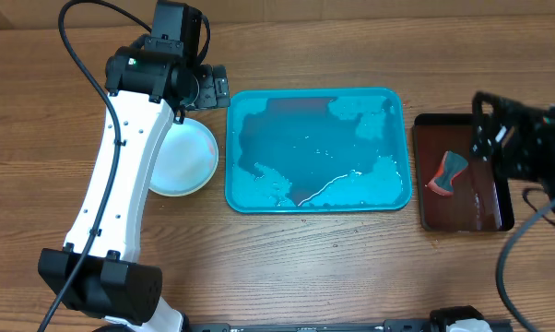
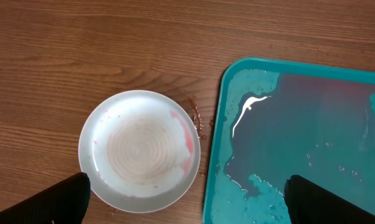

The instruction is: Clean dirty plates on tray and stack at the side

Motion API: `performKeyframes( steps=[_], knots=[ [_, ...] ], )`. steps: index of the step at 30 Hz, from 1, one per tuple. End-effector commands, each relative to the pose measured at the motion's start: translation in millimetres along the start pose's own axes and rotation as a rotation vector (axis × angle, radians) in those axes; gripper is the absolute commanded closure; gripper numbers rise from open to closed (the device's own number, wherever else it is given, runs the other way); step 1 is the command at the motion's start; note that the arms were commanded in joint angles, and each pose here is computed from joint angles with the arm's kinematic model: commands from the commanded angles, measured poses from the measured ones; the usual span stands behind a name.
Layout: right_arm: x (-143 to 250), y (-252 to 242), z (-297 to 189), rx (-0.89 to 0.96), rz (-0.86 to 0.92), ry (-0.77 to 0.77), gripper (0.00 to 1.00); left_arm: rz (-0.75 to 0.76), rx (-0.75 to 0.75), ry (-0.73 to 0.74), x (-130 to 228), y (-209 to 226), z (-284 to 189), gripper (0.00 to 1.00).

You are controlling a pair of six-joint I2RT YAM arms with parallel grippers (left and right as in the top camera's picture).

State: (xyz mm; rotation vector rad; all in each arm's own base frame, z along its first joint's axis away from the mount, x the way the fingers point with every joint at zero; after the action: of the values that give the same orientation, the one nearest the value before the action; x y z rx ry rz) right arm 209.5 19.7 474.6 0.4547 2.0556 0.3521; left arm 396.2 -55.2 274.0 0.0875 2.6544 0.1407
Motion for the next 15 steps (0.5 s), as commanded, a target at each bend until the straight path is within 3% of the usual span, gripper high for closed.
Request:
performKeyframes(
  steps=[1,9,15],
  knots=[
    [0.0,-3.7,-6.6,0.020,-0.029,-0.010,0.00,-0.019,-0.013,-0.033,-5.6,2.9,-9.3,0.00],
    [-3.1,-16.7,-6.4,0.114,-0.027,-0.040,0.00,-0.019,-0.013,-0.033,-5.7,2.8,-9.3,0.00],
    [-18.0,-7.7,16.3,0.059,-0.016,-0.148,0.00,-0.019,-0.013,-0.033,-5.6,2.9,-9.3,0.01]
  ],
)
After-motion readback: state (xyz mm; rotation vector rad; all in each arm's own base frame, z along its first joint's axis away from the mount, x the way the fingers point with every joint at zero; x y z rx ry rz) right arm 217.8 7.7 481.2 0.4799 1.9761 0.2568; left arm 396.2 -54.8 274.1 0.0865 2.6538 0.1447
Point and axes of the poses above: each gripper's point midway between its finger pads, its own z axis out along the fingers, its own y axis along the line the jaws close on, x = y × z, the point moved 4 cm from there along -z, back along the fingers, and after that the axes turned 13 degrees about z, right-handed, at the moved point
